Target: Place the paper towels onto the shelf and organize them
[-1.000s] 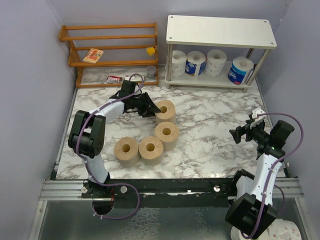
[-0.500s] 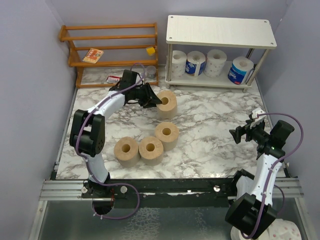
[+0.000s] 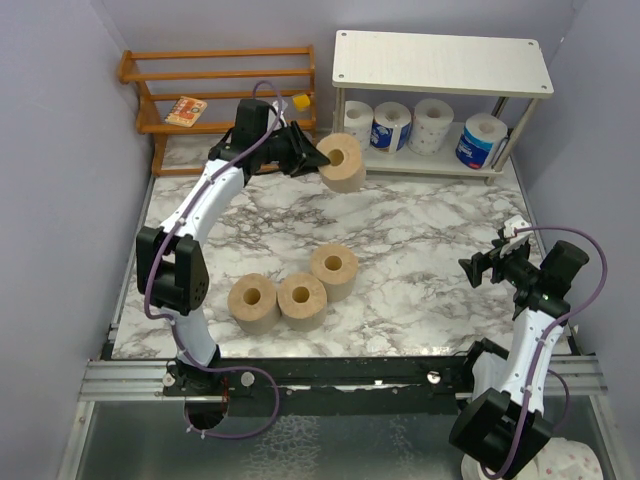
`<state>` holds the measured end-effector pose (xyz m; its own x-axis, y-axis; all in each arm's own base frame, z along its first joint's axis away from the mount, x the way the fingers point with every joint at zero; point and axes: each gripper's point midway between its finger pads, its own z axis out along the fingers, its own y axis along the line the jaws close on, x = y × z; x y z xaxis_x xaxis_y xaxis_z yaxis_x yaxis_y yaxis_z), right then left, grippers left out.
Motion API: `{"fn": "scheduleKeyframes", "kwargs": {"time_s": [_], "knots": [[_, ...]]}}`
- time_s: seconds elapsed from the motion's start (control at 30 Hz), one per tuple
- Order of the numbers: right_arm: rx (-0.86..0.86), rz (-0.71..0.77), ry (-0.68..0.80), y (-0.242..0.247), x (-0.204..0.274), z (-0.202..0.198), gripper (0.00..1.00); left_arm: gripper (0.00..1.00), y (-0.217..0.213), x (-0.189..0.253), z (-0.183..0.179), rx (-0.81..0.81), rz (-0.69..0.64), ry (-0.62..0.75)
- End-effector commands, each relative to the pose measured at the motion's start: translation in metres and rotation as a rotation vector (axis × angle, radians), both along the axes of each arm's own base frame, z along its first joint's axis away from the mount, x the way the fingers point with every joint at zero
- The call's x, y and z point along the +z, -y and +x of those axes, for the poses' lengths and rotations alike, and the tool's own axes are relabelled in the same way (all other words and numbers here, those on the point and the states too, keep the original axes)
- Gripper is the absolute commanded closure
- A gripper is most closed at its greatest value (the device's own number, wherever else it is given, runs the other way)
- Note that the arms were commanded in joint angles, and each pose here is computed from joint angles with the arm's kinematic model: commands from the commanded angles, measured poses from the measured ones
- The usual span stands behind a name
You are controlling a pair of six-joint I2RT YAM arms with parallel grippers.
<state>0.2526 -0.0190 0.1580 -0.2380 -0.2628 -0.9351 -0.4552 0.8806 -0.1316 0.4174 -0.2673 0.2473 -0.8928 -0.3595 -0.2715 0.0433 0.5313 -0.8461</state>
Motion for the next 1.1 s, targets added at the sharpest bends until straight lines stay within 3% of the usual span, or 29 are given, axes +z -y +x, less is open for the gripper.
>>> {"fn": "scheduleKeyframes", "kwargs": {"time_s": [0.0, 0.57, 1.07], "knots": [[-0.014, -0.009, 0.012, 0.003, 0.001, 0.001, 0.00, 1.00, 0.006, 0.052, 0.015, 0.041, -0.055, 0.064], [-0.006, -0.015, 0.021, 0.002, 0.004, 0.000, 0.00, 1.00, 0.020, 0.194, 0.052, 0.120, -0.281, 0.254], [-0.006, -0.003, 0.000, 0.003, -0.001, 0.002, 0.01, 1.00, 0.022, 0.249, 0.065, 0.220, -0.374, 0.406]]}}
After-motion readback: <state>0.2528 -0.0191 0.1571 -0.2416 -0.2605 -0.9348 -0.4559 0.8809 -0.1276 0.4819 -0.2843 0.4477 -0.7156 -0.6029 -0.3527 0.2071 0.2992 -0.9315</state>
